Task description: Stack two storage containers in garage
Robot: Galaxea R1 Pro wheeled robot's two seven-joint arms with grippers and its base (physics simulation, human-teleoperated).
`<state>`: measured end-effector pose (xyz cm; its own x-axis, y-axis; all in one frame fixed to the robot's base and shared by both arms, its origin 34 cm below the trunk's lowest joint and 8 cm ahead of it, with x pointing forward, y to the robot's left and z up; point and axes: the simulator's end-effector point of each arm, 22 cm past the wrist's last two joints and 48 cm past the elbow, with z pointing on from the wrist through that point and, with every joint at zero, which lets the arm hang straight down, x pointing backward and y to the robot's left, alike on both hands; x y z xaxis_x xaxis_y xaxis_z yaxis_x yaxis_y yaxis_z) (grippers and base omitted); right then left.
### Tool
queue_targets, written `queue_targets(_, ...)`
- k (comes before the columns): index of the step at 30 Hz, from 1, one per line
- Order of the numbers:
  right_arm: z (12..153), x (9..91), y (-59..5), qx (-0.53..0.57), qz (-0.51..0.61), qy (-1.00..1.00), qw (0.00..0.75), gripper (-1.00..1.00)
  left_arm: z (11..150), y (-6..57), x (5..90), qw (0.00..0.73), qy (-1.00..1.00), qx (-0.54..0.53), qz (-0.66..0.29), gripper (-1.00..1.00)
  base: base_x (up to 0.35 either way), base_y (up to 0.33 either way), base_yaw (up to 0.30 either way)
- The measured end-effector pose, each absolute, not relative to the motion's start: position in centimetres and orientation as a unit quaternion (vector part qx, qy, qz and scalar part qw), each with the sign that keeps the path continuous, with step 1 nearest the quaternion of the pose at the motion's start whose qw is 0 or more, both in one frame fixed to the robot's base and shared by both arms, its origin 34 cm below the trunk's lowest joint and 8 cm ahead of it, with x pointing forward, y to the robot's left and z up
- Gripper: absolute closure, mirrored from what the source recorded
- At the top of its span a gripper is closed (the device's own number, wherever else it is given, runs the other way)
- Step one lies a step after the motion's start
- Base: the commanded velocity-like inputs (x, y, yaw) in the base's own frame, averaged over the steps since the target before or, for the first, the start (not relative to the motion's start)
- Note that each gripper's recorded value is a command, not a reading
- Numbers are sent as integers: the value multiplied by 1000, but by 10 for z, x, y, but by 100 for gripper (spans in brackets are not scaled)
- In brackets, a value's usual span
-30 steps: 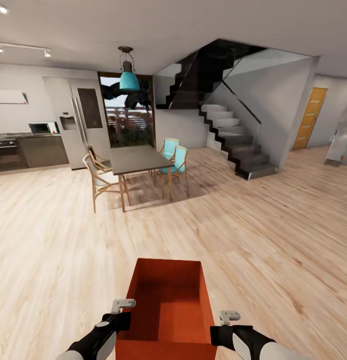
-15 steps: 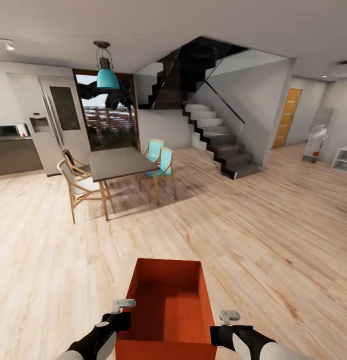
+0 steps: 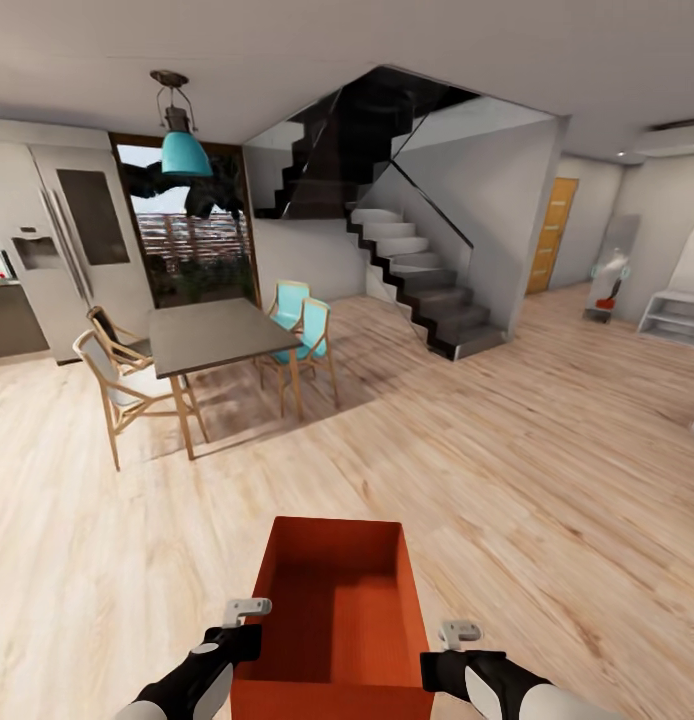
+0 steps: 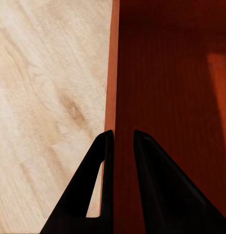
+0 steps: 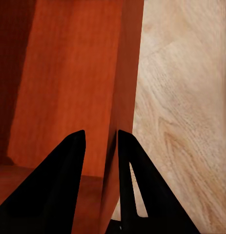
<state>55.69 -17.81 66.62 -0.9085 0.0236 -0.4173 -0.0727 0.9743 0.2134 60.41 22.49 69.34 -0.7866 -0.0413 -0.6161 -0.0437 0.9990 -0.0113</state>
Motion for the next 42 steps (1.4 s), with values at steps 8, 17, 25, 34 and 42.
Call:
queue_targets(8, 666, 557, -178, -13, 113, 970, 214, 100, 693, 225, 604, 326, 945, -22, 2, 100, 334, 75, -275)
queue_targets(17, 666, 557, -178, -13, 113, 970, 214, 100, 693, 225, 604, 326, 945, -23, 2, 100, 334, 75, -88)
queue_targets(25, 666, 557, -178, -13, 113, 970, 214, 100, 693, 225, 604, 326, 945, -23, 2, 100, 334, 75, -30)
queue_targets(34, 666, 557, -178, -13, 113, 970, 214, 100, 693, 225, 604, 326, 945, -22, 2, 100, 333, 75, -245)
queue_targets(42, 666, 557, -178, -13, 113, 970, 214, 100, 693, 225, 604, 326, 945, -22, 2, 100, 334, 75, -281)
